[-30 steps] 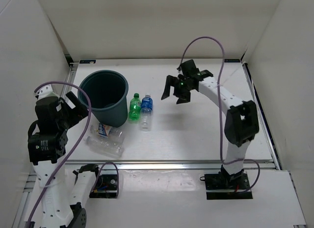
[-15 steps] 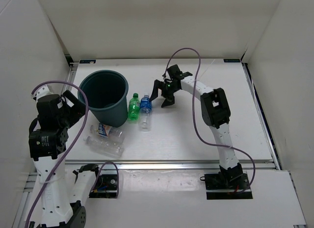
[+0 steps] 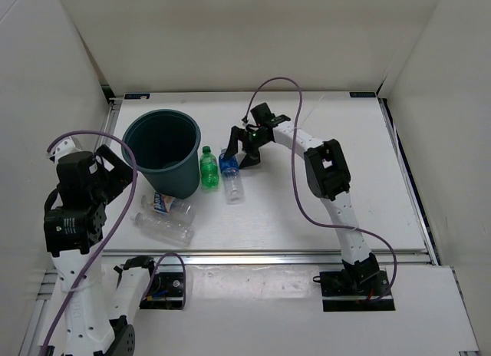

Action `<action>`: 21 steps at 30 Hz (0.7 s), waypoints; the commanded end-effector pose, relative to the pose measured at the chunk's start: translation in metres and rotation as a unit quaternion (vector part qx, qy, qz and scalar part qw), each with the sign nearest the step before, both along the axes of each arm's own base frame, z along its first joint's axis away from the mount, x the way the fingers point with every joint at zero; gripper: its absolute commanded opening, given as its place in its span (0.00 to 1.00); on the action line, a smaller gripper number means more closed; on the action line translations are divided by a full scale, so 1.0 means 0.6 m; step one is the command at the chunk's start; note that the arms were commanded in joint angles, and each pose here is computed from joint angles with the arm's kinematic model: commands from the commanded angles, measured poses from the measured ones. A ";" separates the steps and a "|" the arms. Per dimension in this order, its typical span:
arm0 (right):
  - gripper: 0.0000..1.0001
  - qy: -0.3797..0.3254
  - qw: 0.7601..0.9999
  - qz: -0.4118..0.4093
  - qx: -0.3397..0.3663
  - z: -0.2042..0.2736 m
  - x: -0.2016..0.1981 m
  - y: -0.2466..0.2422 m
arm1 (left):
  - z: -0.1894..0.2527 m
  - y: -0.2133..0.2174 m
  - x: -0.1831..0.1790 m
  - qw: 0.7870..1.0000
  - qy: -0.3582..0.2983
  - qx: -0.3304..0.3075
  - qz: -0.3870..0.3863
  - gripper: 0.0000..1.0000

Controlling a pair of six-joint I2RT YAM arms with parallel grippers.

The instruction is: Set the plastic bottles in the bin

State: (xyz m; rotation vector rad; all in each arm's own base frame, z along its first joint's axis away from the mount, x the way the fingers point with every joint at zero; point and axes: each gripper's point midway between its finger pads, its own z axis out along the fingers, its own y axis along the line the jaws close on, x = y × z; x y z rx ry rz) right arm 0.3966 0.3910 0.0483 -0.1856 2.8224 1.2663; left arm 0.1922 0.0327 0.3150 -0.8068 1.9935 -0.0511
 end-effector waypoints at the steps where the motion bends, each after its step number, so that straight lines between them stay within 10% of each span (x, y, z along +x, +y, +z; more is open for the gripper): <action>1: 0.87 0.031 0.999 0.015 -0.005 -0.045 -0.028 0.008 | 0.005 0.005 -0.016 1.000 -0.003 0.013 0.004 1.00; 9: 0.54 0.021 1.000 -0.010 -0.020 0.001 -0.039 -0.032 | 0.011 0.014 -0.026 0.999 -0.013 0.034 0.006 1.00; 21: 0.42 -0.314 0.932 -0.088 0.158 0.550 0.034 0.004 | 0.013 0.022 -0.035 0.996 -0.070 0.044 0.025 1.00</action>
